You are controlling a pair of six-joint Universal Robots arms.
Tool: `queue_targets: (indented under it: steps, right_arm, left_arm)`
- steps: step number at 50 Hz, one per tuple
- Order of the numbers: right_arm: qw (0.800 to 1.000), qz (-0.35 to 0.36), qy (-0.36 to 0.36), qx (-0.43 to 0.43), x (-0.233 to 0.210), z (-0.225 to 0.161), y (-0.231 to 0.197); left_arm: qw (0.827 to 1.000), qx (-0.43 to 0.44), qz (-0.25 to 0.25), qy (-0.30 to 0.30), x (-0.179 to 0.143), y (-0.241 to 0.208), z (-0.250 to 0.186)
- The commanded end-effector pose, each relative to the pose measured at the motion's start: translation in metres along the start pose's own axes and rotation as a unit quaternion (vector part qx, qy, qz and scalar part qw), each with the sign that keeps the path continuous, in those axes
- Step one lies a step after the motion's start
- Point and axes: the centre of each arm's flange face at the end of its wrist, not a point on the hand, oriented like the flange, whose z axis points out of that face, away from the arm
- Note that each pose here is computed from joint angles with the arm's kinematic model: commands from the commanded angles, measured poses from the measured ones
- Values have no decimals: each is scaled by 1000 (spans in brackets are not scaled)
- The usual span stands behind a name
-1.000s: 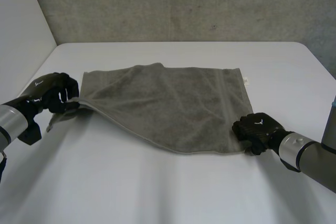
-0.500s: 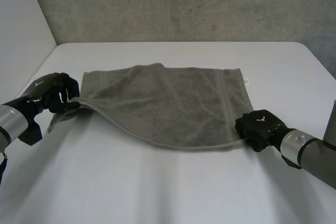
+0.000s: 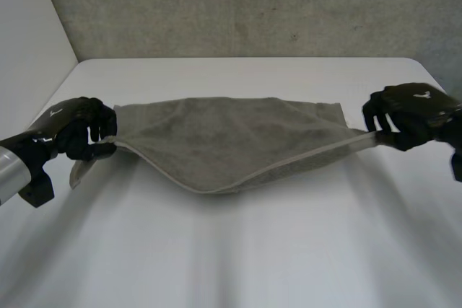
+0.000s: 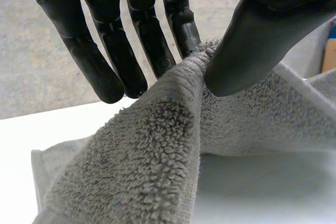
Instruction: Fold the towel.
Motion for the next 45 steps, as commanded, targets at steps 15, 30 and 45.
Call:
queue_targets:
  steps: [15,30,45]
  right_arm:
    - [996,-40,-15,-77,16,-82,-16]
    - [987,-40,-123,-99,11,-21,11]
    - [995,-100,-11,-24,29,77,-1]
  left_arm:
    - [983,-141,113,-1,21,23,-67]
    - [975,-121,140,125,30,28,-10]
    - [973,-83,206,60,4,12,90]
